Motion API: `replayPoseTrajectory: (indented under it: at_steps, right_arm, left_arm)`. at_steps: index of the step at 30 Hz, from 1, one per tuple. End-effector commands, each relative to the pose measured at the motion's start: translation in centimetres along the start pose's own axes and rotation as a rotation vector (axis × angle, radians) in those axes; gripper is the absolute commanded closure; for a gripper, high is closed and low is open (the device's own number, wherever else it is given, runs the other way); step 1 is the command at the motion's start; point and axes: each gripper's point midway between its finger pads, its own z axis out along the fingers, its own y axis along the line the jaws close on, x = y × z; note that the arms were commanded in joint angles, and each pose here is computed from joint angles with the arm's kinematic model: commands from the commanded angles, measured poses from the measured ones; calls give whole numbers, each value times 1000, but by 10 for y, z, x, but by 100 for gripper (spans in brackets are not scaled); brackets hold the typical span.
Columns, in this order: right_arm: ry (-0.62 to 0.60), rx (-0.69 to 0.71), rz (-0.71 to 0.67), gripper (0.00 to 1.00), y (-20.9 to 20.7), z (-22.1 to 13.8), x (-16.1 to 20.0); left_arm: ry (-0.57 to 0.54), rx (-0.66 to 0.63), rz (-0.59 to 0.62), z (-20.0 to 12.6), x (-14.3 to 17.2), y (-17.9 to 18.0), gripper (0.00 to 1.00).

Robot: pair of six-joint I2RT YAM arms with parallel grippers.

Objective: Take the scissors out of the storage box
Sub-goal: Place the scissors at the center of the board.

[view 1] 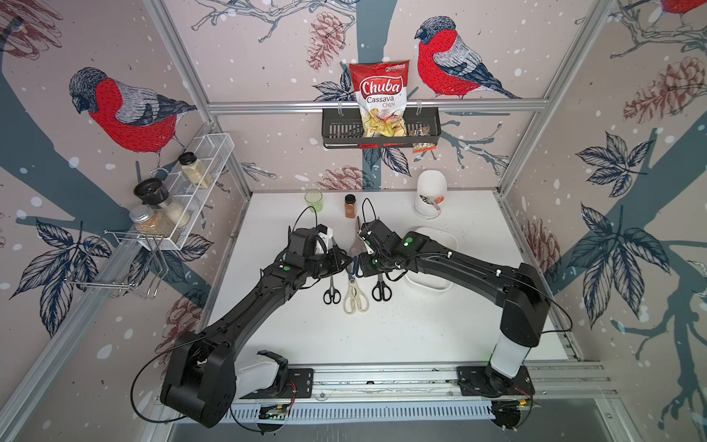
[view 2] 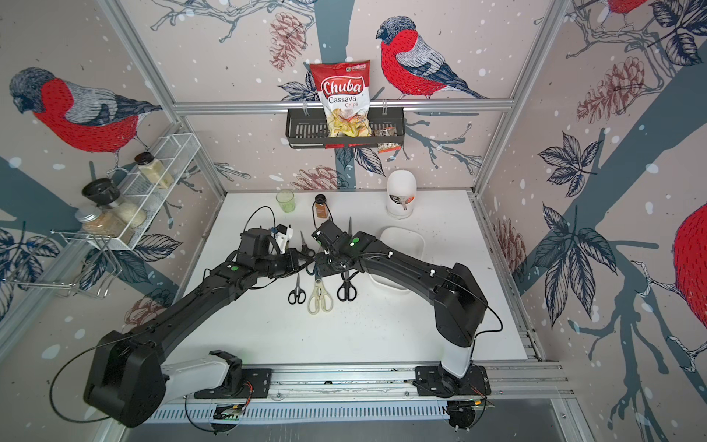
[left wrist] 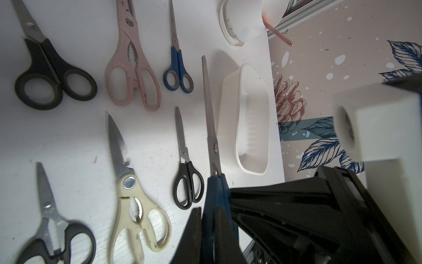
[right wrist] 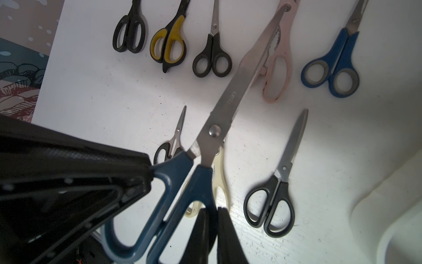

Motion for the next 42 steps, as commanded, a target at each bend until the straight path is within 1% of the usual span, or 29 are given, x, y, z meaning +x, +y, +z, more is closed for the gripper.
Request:
replayPoseTrajectory:
  at_steps: [1,8,11,13,14,17,19,21,24,28,31,34,38,40,42]
  right_arm:
    - [-39,-37,-1,100,11,-1,-10]
    - [-41,-29,-2,100,12,2,-11]
    - [-45,-5,7,85,7,2,-11]
    - [-49,8,13,71,4,1,-11]
    - [-52,14,15,66,2,0,-11]
    - [-72,39,29,56,-4,-5,-14]
    - [-93,37,47,52,-9,-12,-18]
    - [-115,30,75,51,-16,-18,-21]
    - [-133,10,126,50,-28,-24,-22]
    - [-138,1,165,49,-45,-29,-19]
    - [-137,-1,166,49,-51,-30,-16]
    - [-126,-3,155,49,-52,-27,-13]
    - [-113,-7,138,49,-51,-23,-12]
    - [-111,-6,127,49,-52,-24,-12]
    - [-113,4,118,49,-54,-25,-12]
  left_arm:
    - [8,31,10,3,2,-3,90]
    - [37,42,-27,7,12,2,92]
    - [27,34,-27,6,11,3,93]
    - [20,28,-28,5,10,4,93]
    - [15,27,-27,4,9,4,93]
    - [8,21,-28,4,8,5,93]
    - [8,12,-26,5,9,8,93]
    - [4,-13,-14,5,11,13,93]
    - [2,-93,13,1,14,32,93]
    - [13,-194,24,-15,19,63,92]
    - [7,-269,3,-32,19,89,91]
    - [19,-348,5,-40,23,107,90]
    - [46,-409,-23,-40,33,123,90]
    - [39,-455,-40,-44,30,130,90]
    - [29,-467,-58,-48,27,133,90]
